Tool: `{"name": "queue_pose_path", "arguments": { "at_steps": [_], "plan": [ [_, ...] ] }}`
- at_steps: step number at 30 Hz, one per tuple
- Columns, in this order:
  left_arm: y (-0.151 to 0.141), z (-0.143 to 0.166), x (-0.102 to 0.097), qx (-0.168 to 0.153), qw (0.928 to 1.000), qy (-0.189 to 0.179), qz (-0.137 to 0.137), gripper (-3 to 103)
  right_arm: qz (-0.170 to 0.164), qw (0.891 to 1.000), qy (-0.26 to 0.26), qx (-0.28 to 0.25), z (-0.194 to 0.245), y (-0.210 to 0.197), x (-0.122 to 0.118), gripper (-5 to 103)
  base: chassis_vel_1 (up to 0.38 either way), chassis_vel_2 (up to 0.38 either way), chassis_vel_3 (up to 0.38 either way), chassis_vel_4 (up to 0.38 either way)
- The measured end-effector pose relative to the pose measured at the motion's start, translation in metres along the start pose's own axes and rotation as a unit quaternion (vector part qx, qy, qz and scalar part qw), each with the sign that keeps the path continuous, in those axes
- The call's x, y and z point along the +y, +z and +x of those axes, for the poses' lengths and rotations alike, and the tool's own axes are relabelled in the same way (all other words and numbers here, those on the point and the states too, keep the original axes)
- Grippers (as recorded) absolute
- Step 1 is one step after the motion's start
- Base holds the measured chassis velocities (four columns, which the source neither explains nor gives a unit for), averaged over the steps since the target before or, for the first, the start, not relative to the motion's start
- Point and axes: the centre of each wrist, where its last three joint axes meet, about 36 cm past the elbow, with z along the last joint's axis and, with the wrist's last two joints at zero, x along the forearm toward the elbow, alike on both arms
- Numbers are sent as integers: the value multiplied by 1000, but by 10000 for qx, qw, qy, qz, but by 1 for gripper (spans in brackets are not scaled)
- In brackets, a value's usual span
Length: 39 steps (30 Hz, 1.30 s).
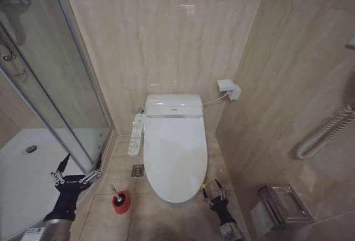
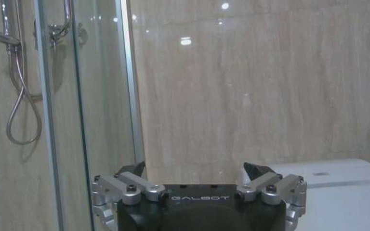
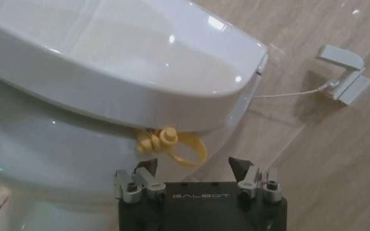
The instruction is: Open the toilet lid, clean the toilet bowl with a toilet brush, close the toilet lid, and flush.
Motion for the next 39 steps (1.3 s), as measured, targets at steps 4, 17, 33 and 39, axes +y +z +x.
{"name": "queue_pose_path", "arguments": {
  "at_steps": [4,17,33,39],
  "plan": [
    [0,0,0,0,10000,0,0,100,-23,10000,-18,-47,-4,0,-1,78,0,0,0,0],
    [0,0,0,0,10000,0,0,100,-45,9999,-74,-136,-12,2,-6,44,0,0,0,0],
    [0,0,0,0,10000,0,0,100,-61,9999,-24,-120,-10,6,-10,1,0,0,0,0],
    [0,0,0,0,10000,0,0,100,-238,9994,221,-111,-9,1,-16,0,0,0,0,0]
  ]
}}
